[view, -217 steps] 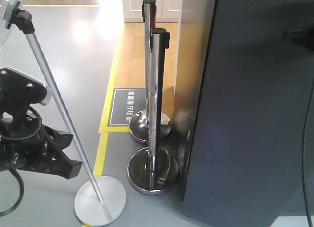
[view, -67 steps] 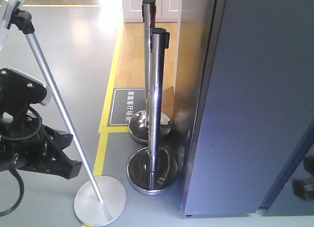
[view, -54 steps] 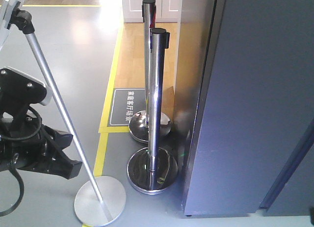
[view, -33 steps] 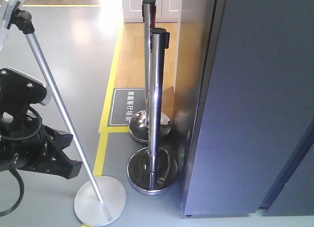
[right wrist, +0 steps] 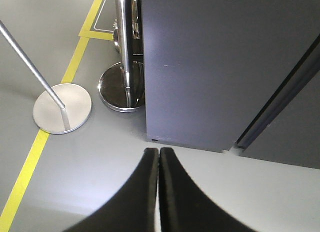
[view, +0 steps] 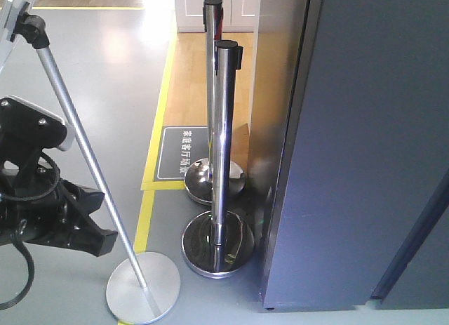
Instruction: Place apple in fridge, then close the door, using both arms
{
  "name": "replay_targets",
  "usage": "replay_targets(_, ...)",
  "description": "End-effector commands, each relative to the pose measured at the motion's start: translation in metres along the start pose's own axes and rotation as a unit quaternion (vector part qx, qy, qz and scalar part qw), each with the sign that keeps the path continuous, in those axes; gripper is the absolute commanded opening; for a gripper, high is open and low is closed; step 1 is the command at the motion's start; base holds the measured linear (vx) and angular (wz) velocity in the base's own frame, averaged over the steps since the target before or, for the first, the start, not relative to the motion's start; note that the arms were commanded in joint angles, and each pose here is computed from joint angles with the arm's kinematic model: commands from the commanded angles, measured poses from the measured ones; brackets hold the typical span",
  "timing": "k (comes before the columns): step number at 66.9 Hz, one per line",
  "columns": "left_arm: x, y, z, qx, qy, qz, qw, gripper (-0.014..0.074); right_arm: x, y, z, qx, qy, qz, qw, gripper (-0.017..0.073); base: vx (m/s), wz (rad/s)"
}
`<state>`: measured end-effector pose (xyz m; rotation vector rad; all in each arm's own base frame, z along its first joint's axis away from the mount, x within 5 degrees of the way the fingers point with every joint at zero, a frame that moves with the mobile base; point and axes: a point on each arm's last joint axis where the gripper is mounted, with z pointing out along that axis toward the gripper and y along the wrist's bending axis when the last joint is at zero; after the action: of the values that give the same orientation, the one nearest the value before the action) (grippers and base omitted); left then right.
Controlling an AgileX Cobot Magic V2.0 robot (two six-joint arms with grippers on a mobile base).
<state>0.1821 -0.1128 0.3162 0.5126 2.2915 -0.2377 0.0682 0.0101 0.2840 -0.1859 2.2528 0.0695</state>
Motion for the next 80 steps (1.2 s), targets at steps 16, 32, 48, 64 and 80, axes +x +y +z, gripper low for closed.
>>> replay_targets(16,-0.012,0.005,-0.022,0.003,-0.068,-0.018,0.998,-0.0006,-0.011,0.0,-0.004,0.001,-0.038,-0.001,0.999,-0.0003,0.0,0.0)
replay_targets(32,0.015,0.034,-0.045,-0.041,-0.143,-0.072,0.986,-0.0006,-0.011,0.0,-0.004,0.001,-0.038,-0.001,0.999,-0.0003,0.0,0.0)
replay_targets(48,0.078,0.051,-0.067,-0.088,-0.239,-0.145,0.956,-0.0006,-0.011,0.0,-0.004,0.001,-0.038,-0.001,0.999,-0.0003,0.0,0.0)
replay_targets(64,0.146,0.051,-0.07,-0.152,-0.324,-0.175,0.917,-0.0006,-0.011,0.0,-0.004,0.001,-0.038,-0.001,0.999,-0.0003,0.0,0.0)
replay_targets(80,0.187,0.047,-0.05,-0.166,-0.378,-0.168,0.895,-0.0006,-0.011,0.0,-0.004,0.001,-0.038,-0.001,0.999,-0.0003,0.0,0.0)
